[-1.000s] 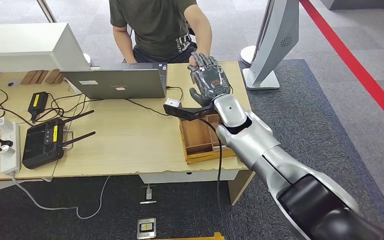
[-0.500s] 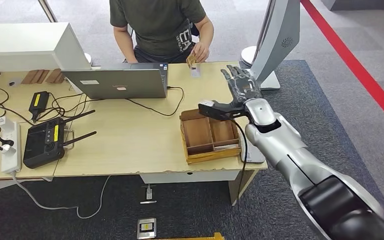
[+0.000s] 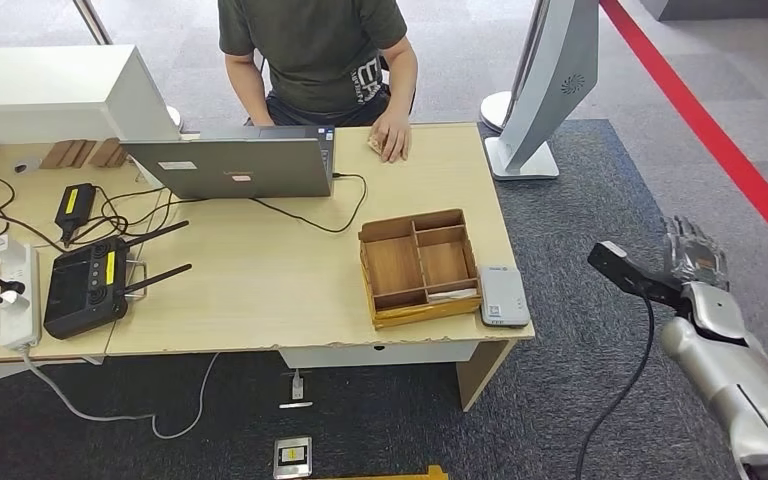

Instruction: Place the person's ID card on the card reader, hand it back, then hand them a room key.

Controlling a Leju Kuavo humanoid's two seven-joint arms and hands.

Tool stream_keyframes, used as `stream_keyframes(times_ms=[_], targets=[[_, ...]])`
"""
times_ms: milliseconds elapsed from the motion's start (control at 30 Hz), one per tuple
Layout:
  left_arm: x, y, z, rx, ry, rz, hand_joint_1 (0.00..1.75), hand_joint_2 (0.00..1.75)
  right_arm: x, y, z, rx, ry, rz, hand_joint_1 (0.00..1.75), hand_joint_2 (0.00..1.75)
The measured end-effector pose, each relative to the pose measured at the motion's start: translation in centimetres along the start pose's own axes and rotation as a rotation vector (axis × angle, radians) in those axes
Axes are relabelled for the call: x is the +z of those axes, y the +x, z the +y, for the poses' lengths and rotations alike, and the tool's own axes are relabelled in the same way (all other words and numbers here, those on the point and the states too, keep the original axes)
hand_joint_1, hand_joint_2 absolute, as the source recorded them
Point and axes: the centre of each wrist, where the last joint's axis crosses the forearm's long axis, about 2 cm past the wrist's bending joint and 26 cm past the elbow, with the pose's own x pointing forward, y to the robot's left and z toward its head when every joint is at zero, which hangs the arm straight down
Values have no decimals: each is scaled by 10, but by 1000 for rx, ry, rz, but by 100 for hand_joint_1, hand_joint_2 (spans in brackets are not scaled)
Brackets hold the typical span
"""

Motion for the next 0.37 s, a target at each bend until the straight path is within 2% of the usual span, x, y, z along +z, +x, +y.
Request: stream_keyframes(times_ms=[167, 367], targets=[[1, 2, -2, 7, -3, -4, 0, 0, 5, -39, 5, 25, 14, 71, 0, 0], [1, 5, -4, 12, -7, -7, 0, 0, 6, -59, 3, 40, 15, 114, 0, 0]])
